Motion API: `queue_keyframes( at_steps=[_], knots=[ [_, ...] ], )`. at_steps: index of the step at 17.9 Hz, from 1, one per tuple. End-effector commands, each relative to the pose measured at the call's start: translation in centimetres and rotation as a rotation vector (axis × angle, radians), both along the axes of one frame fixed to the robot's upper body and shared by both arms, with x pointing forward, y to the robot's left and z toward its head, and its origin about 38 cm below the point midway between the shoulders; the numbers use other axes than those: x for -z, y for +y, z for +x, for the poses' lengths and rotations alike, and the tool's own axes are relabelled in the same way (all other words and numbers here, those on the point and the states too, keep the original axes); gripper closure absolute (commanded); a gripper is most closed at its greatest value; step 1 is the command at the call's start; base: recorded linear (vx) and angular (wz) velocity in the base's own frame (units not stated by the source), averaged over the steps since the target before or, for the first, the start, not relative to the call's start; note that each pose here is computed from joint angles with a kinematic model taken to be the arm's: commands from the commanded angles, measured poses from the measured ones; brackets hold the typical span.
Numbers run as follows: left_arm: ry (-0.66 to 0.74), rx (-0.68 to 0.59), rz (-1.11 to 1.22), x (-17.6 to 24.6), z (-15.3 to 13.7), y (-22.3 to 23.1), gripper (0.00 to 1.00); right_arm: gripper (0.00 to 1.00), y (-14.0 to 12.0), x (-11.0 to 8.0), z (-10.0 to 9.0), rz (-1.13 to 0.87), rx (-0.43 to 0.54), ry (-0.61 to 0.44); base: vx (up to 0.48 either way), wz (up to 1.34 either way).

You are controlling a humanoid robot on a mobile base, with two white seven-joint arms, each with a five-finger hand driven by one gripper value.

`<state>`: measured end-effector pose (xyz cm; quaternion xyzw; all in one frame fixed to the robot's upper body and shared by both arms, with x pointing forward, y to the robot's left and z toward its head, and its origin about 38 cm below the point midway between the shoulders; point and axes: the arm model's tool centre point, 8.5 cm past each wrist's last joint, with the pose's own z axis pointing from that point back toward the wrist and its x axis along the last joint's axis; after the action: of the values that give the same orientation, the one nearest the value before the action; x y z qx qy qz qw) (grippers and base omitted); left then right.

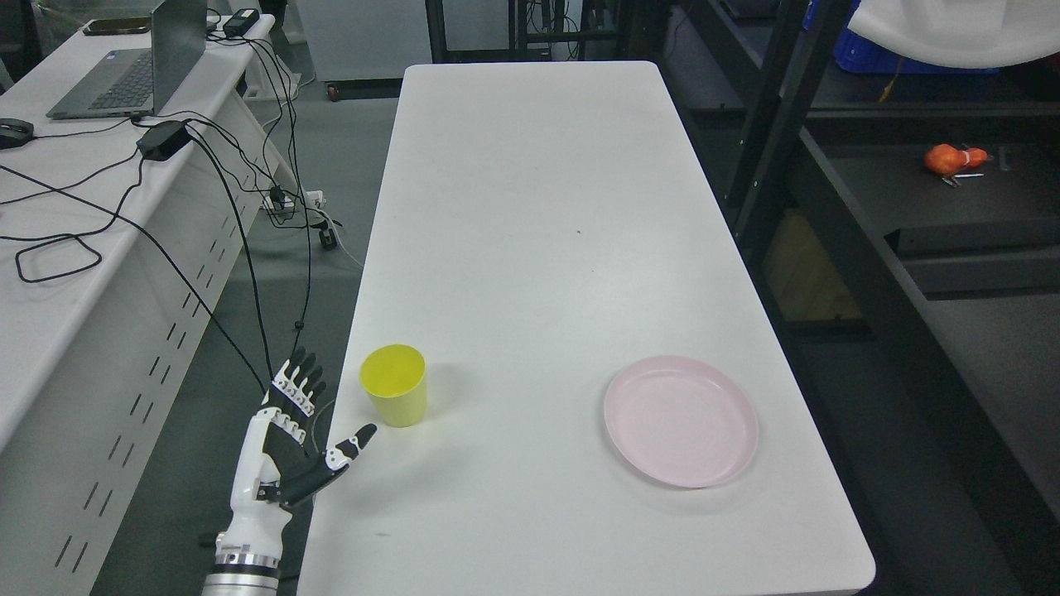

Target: Place yellow IKEA cup on middle right shelf

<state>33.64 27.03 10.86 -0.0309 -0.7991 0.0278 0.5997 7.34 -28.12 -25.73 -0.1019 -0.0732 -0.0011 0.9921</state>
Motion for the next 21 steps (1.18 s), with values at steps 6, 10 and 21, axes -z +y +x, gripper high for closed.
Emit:
queue_keyframes(
  at_steps=[6, 10, 21],
  knots=[
    [0.049, 0.027, -0.127, 1.5, 0.1, -0.1, 0.01, 0.01, -1.0, 0.0, -0.8, -0.011, 0.008, 0.012, 0.0, 0.0],
    [0.133, -0.082, -0.158, 3.3, 0.3, 0.9, 0.01, 0.01, -1.0, 0.0, -0.9, -0.011, 0.008, 0.014, 0.0, 0.0],
    [0.14, -0.118, -0.014, 0.4, 5.5, 2.1, 0.04, 0.01, -1.0, 0.0, -0.9, -0.011, 0.008, 0.014, 0.0, 0.0]
  ],
)
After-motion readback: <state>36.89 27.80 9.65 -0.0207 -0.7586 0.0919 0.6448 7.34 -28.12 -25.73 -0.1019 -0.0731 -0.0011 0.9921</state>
